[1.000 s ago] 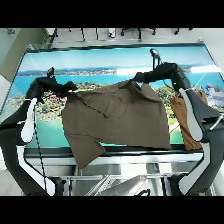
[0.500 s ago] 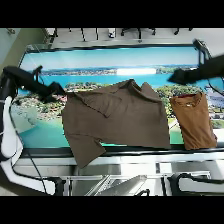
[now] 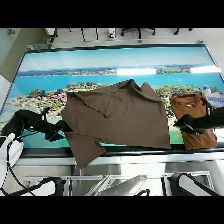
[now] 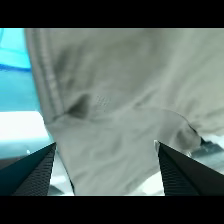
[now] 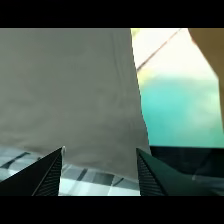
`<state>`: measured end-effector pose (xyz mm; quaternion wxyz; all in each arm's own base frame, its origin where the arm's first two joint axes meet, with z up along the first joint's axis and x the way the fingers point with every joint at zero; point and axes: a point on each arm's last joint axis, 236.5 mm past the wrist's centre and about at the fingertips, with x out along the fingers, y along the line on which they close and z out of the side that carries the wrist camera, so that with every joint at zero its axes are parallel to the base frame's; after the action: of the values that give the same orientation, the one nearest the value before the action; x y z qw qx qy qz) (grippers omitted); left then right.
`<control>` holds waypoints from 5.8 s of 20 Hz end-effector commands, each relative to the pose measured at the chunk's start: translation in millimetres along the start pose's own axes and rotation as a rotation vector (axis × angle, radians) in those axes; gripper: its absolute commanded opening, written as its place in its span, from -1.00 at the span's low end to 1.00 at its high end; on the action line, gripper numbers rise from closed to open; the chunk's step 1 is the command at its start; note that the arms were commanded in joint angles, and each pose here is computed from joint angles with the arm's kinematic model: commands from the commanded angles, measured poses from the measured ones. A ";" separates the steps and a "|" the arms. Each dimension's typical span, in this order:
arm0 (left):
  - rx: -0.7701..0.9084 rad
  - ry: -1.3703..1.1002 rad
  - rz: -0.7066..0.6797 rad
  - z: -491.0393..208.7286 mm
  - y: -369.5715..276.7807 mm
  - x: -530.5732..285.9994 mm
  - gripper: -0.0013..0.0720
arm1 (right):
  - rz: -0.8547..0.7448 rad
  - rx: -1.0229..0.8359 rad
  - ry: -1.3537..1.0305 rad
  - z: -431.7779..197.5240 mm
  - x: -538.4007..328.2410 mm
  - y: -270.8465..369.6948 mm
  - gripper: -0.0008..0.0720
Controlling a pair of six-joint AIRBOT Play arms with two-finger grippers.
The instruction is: Fold the shirts.
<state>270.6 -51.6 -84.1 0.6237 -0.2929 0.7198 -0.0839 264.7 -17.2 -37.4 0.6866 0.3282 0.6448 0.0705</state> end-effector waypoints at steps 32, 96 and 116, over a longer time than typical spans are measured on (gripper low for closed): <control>0.188 -0.340 -0.255 80.0 -103.8 -87.5 -0.91 | 0.370 -0.192 -0.102 30.2 -4.7 115.5 -0.94; 0.351 -0.437 0.507 250.1 -33.2 -74.5 -0.91 | -0.257 -0.413 -0.162 231.3 94.5 89.9 -0.94; 0.431 -0.698 0.452 307.9 -92.0 -126.8 -0.91 | 0.007 -0.348 -0.400 275.8 85.3 169.1 -0.94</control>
<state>587.8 16.8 8.4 0.8758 -0.0050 0.4824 0.0117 581.7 56.3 -31.8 0.8413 0.2032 0.4875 0.1154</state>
